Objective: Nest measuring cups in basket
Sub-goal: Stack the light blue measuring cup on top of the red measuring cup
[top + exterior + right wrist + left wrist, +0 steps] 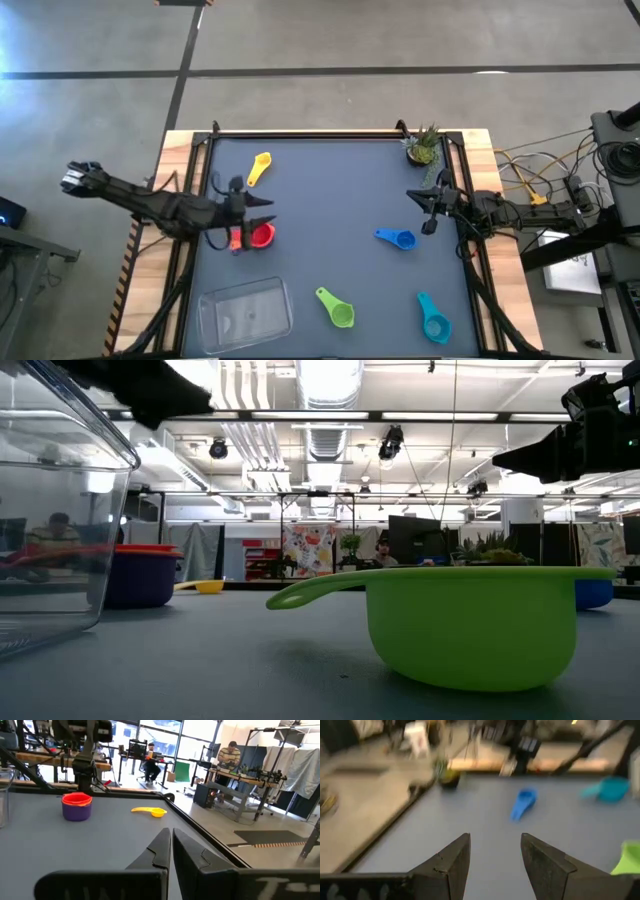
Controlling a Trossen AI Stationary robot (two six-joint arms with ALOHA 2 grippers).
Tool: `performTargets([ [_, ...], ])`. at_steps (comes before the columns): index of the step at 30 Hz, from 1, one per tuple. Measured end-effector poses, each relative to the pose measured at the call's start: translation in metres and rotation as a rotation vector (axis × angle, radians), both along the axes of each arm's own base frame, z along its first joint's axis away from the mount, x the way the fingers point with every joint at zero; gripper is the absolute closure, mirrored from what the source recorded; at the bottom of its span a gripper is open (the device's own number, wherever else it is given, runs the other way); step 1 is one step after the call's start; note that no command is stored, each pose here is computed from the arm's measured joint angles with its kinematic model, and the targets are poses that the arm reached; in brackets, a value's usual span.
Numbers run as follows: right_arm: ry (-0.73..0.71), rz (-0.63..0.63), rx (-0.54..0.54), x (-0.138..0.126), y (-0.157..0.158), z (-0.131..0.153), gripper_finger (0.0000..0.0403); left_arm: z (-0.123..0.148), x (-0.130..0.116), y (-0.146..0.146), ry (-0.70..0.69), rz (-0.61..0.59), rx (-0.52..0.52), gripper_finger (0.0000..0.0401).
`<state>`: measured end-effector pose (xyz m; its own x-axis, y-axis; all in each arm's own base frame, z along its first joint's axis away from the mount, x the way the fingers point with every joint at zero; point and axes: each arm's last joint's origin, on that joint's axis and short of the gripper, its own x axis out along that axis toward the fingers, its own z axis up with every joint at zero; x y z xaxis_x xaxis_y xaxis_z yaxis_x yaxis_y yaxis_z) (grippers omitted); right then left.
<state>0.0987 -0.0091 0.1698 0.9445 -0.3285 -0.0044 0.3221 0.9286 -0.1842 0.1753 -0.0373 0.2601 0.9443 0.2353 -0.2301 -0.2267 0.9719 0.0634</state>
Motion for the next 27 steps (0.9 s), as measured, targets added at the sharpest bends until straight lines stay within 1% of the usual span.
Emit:
performTargets([
  [2,0.0,0.0,0.0,0.0,0.0,0.0,0.0394,0.004,0.0,0.003,-0.073,-0.031,0.011,0.0243],
  [4,0.0,0.0,0.0,0.0,0.0,0.0,0.0394,0.001,0.0,0.007,-0.113,-0.047,0.038,0.0243],
  [6,0.0,0.0,0.0,0.0,0.0,0.0,0.0394,-0.001,0.001,0.011,-0.143,-0.058,0.042,0.0243],
  [9,0.0,0.0,0.0,0.0,0.0,0.0,0.0394,-0.003,0.002,0.018,-0.161,-0.069,0.011,0.0243],
  [13,-0.004,0.0,0.0,0.0,0.0,0.0,0.0394,-0.003,0.007,0.025,-0.173,-0.048,-0.037,0.0243],
  [17,-0.027,0.0,0.0,0.0,0.0,0.002,0.0394,0.007,0.013,0.03,-0.202,-0.02,-0.034,0.0243],
  [20,-0.079,0.0,0.001,0.0,0.0,0.007,0.0394,0.012,0.019,0.032,-0.194,-0.001,-0.001,0.0243],
  [23,-0.101,0.001,0.001,0.0,0.0,0.009,0.0394,0.011,0.025,0.034,-0.155,0.075,0.059,0.0243],
  [27,-0.104,0.003,0.001,0.0,0.0,0.009,0.0394,0.003,0.034,0.035,-0.103,0.128,0.064,0.0243],
])
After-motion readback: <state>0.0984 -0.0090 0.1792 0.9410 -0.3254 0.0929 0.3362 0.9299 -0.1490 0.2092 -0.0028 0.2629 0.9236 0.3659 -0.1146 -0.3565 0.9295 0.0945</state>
